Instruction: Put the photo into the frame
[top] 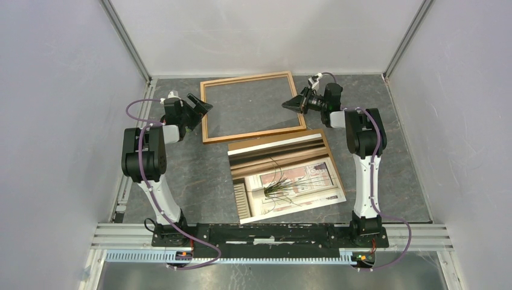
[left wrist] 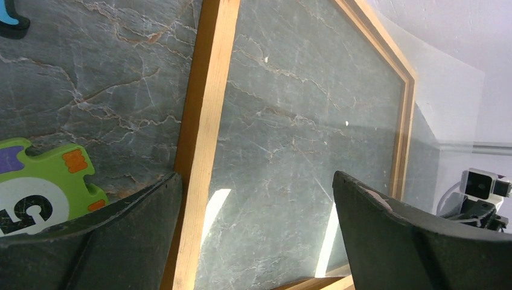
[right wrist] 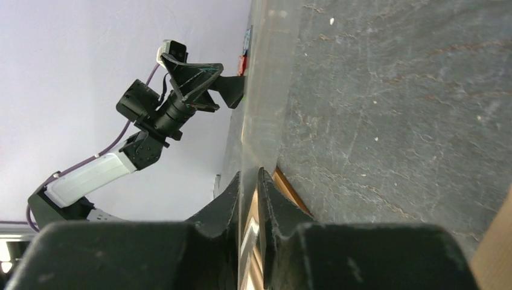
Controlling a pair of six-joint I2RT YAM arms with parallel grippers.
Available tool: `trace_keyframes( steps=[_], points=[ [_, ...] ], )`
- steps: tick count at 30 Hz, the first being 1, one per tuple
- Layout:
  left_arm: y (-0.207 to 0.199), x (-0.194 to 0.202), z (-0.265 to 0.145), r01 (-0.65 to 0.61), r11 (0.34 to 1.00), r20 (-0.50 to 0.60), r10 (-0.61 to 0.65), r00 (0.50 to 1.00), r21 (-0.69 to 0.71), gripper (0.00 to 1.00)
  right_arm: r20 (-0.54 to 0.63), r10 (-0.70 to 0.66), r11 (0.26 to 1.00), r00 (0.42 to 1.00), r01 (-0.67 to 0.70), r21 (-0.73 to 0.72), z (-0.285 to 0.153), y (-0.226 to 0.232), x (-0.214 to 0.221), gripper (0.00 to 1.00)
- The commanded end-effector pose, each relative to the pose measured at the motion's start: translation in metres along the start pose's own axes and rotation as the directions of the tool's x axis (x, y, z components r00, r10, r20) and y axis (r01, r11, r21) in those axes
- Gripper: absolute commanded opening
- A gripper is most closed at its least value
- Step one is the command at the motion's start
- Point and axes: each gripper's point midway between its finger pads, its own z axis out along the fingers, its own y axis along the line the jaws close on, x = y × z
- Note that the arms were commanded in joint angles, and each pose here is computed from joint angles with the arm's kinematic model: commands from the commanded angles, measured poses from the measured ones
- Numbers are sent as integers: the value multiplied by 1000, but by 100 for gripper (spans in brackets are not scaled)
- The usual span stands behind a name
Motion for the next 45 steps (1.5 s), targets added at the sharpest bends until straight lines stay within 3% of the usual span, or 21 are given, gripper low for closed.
trace_keyframes(
  steps=[1, 3, 11, 16, 25, 33, 45],
  points=[
    [-23, -6, 5, -2, 998, 11, 1, 1000, 67, 100, -3, -103, 995, 995, 103, -8, 2, 28, -8, 10],
    [-25, -6, 4, -6, 998, 15, 5, 1000, 70, 100, 10, -116, 993, 993, 116, -27, 1, 42, -11, 0],
    [-64, -42, -49, -73, 990, 189, 49, 981, 119, 100, 51, -227, 966, 972, 232, -116, -6, 130, -14, 0],
    [-66, -65, -87, -130, 991, 306, 115, 945, 30, 100, 50, -280, 939, 959, 285, -194, 3, 183, 0, 0],
    [-71, -81, -115, -170, 985, 368, 169, 914, -30, 100, 36, -261, 907, 965, 258, -333, 25, 229, 19, 0],
    [-66, -77, -107, -164, 986, 354, 165, 921, -32, 100, 53, -198, 926, 979, 204, -318, 35, 206, 7, 0],
    [-53, -70, -92, -156, 986, 321, 164, 933, -51, 100, 81, -136, 985, 987, 144, -95, 33, 112, -9, 0]
  ],
)
